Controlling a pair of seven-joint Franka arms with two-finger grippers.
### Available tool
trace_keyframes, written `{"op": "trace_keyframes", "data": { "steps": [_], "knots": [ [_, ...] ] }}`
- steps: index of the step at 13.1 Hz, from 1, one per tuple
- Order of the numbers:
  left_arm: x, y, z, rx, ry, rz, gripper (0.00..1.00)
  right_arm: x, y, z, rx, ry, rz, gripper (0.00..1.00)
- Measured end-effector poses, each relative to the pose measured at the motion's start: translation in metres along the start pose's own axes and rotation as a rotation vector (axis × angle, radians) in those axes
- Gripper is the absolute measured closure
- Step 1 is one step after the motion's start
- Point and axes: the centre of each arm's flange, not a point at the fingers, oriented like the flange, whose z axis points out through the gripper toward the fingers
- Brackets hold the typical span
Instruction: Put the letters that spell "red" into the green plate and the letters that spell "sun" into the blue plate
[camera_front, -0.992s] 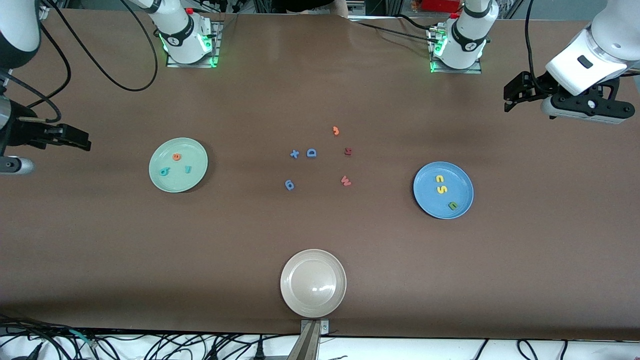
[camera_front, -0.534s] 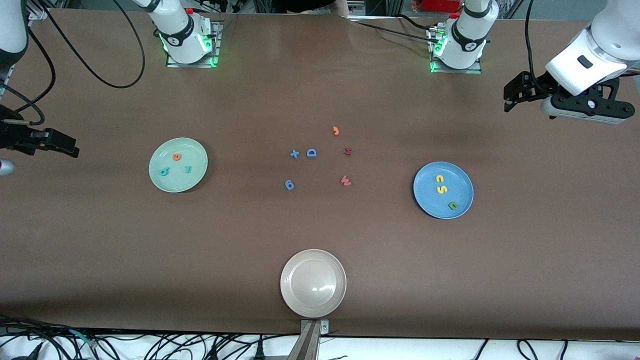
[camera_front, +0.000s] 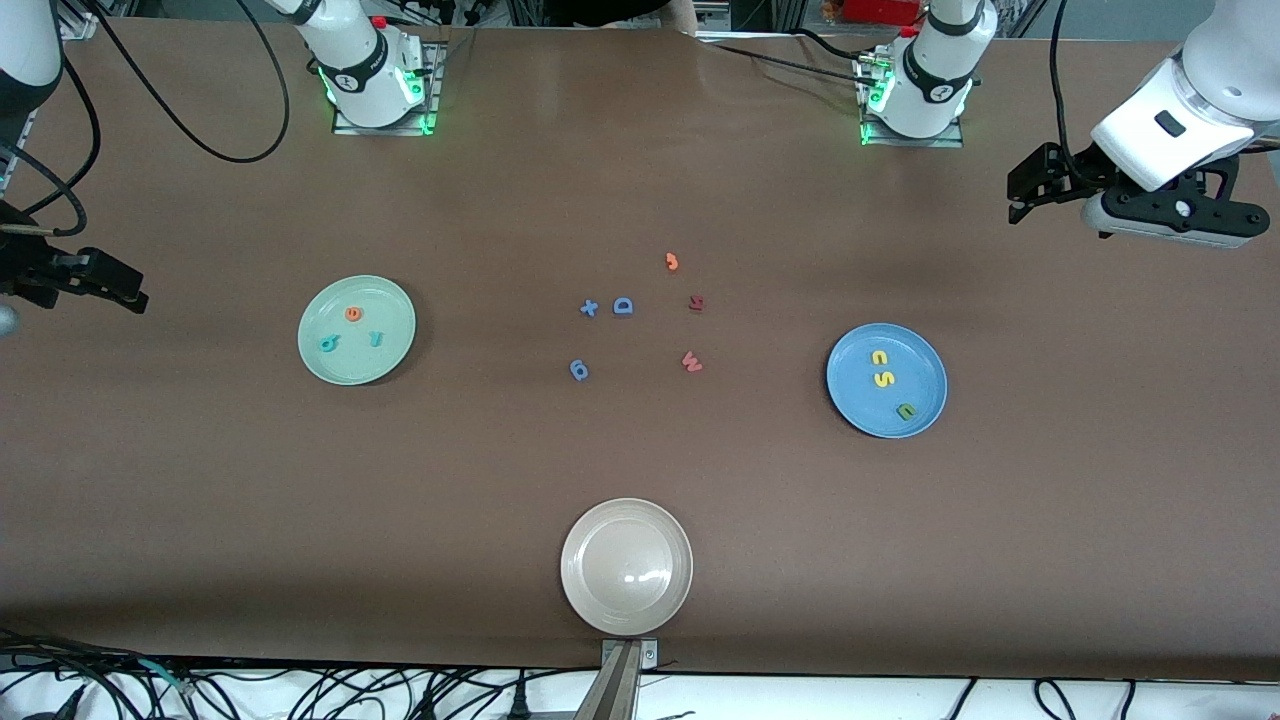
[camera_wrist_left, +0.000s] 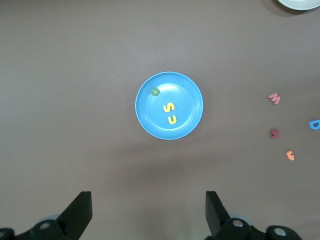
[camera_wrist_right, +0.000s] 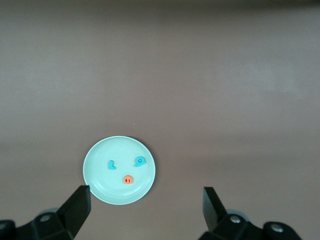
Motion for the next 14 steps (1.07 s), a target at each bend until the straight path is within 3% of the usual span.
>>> {"op": "trace_keyframes", "data": {
  "steps": [3,6,14],
  "knots": [
    [0.0,0.0,0.0,0.0,0.0,0.0,0.0,0.0,-0.023,0.002,0.016,-0.002,0.047,0.0],
    [0.0,0.0,0.0,0.0,0.0,0.0,0.0,0.0,-0.031,0.004,0.078,-0.013,0.136,0.0],
    [0.0,0.0,0.0,0.0,0.0,0.0,0.0,-0.001,-0.033,0.004,0.083,-0.017,0.153,0.0]
  ]
}}
